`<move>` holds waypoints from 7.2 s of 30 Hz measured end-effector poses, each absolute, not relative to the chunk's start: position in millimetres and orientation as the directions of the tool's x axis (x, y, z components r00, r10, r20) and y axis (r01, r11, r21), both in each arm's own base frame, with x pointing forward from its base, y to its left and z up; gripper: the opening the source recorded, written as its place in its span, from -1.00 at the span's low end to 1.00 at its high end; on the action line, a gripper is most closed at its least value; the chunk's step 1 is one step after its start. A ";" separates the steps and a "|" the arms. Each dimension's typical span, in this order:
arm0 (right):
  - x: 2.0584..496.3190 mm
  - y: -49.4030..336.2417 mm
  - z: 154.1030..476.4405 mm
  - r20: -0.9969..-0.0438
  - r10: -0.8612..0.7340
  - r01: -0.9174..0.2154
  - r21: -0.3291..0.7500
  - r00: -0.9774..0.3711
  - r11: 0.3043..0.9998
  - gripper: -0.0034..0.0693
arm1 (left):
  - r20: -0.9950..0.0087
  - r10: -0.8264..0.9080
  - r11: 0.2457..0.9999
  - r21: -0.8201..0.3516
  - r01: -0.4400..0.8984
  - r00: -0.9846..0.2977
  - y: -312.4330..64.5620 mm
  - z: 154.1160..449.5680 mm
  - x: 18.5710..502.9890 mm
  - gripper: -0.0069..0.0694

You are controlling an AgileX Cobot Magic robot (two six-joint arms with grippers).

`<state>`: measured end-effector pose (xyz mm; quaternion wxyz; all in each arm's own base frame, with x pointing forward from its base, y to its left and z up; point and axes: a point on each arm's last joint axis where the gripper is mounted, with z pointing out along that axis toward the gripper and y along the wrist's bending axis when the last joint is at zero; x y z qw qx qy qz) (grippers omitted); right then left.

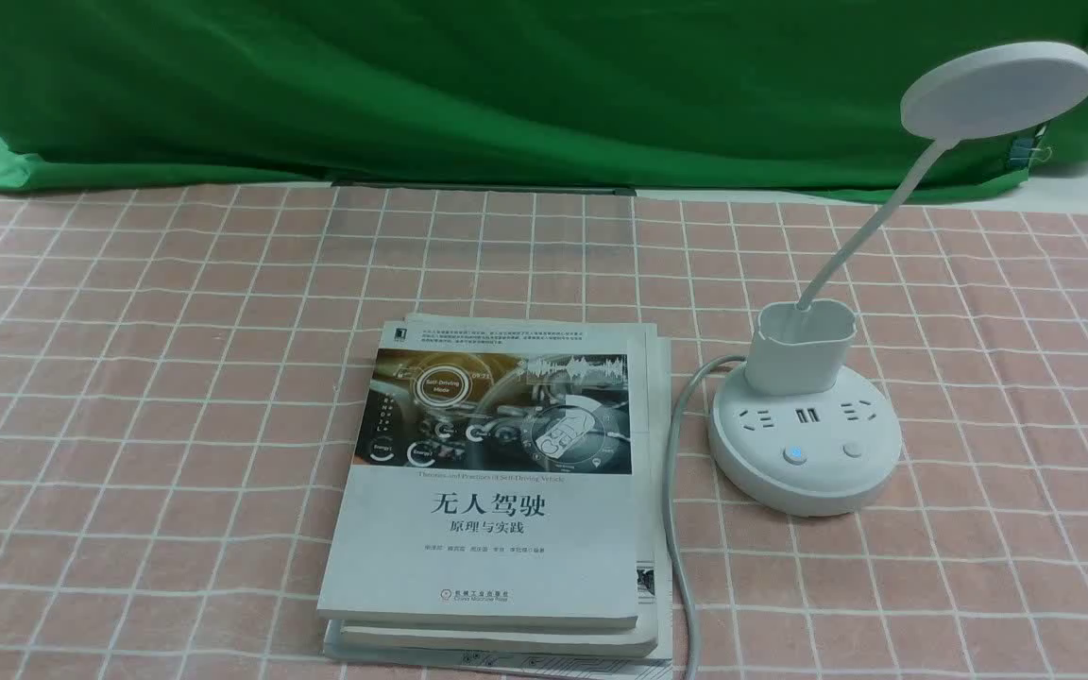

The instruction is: Turn on the table lamp on the pink coffee tablecloth with your hand.

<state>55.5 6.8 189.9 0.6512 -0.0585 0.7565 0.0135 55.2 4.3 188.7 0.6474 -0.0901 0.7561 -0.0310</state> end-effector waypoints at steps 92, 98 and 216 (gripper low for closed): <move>61.4 6.5 241.2 -0.916 0.389 -0.056 0.396 -0.097 0.917 -0.27 | -0.974 -0.175 0.982 -0.162 -0.096 -0.146 4.3 188.6 55.2 -0.77; 97.6 15.1 295.6 -0.838 0.084 -0.084 0.153 -0.538 0.985 -0.42 | -0.974 -0.175 0.982 -0.162 -0.096 -0.146 4.3 188.6 55.2 -0.77; 82.9 15.2 267.0 -0.976 -0.077 -0.186 -0.039 -0.205 0.982 -0.82 | -0.973 -0.176 0.982 -0.163 -0.096 -0.146 4.3 188.6 55.2 -0.77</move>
